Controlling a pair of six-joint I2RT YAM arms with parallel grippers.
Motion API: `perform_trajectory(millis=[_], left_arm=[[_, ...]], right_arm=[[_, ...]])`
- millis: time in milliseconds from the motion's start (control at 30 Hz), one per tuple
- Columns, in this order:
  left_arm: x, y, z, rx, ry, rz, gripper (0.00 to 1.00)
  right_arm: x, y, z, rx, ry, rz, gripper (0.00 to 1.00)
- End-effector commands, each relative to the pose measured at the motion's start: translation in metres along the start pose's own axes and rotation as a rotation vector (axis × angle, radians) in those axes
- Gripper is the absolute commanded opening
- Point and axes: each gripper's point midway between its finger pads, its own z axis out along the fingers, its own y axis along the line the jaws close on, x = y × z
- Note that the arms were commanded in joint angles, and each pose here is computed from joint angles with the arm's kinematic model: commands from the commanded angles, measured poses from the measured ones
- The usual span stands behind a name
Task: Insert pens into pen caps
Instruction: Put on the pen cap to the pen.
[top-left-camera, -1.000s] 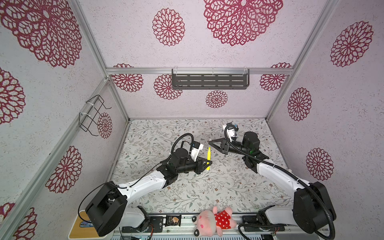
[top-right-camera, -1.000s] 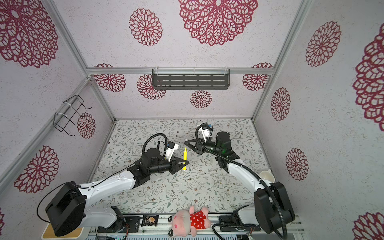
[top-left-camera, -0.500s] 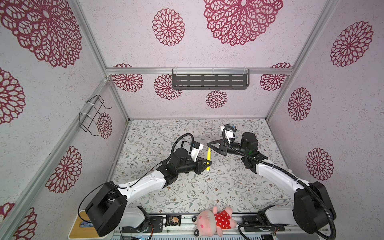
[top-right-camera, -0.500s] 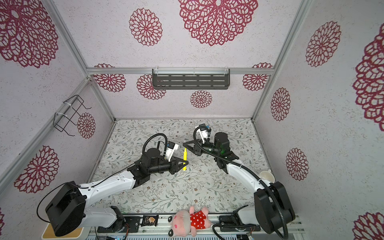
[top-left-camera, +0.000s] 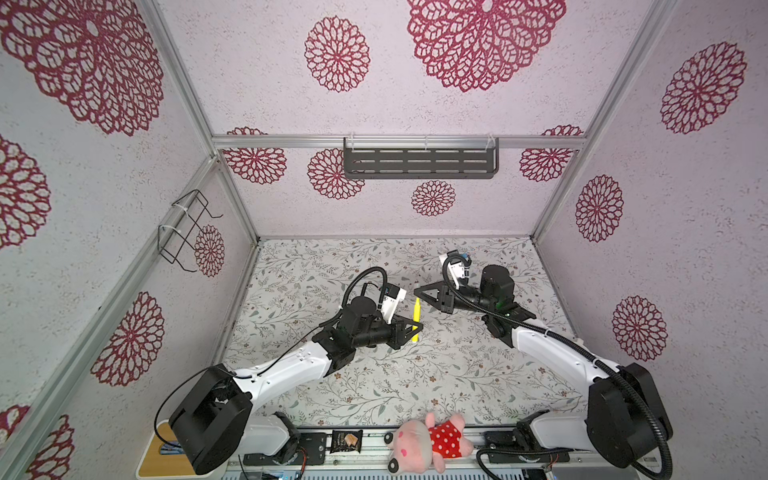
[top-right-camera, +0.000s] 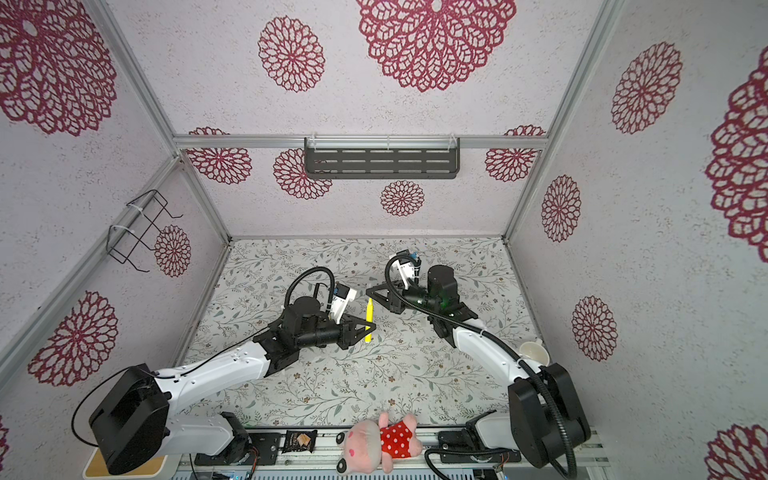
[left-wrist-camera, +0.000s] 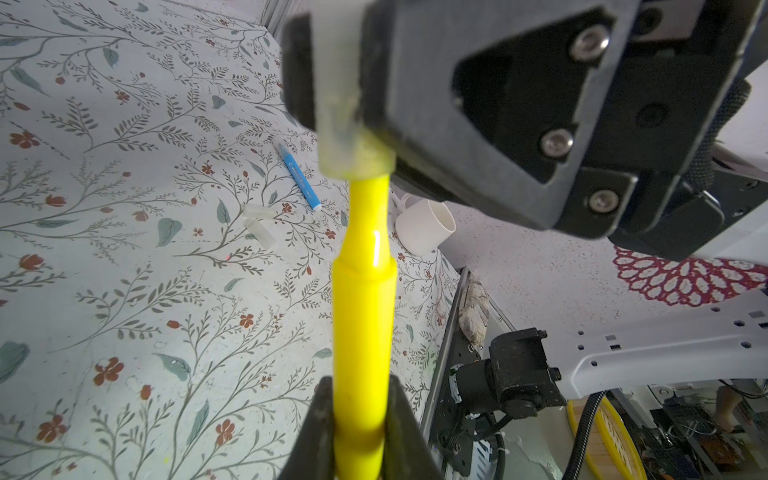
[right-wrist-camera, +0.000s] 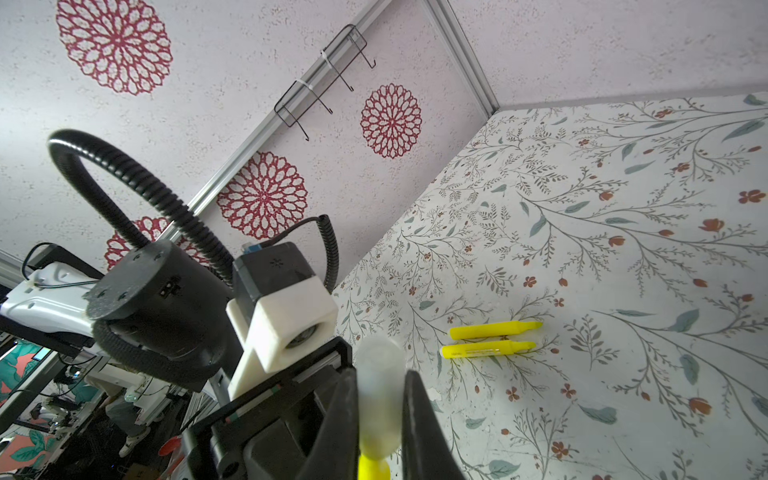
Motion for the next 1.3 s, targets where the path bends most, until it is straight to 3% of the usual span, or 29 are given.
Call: perform_trajectory(millis=[0,800,1267], left_arm=[[-0.018,-0.015,-0.004,0.031,-0.053,0.042,0.00],[-0.031,-0.024,-0.010,0.073,-0.090,0.052,0.00],[-0.055,-0.034,-0.032,0.141,-0.175,0.051,0.00]], right_arm=[[-0.009,0.022,-0.005,-0.037,-0.013,-0.087,0.00],[0.007,0.041,-0.003,-0.168,0.005,-0.096,0.00],[0.024,0.044,-0.005,-0.202,0.062,-0.115,0.00]])
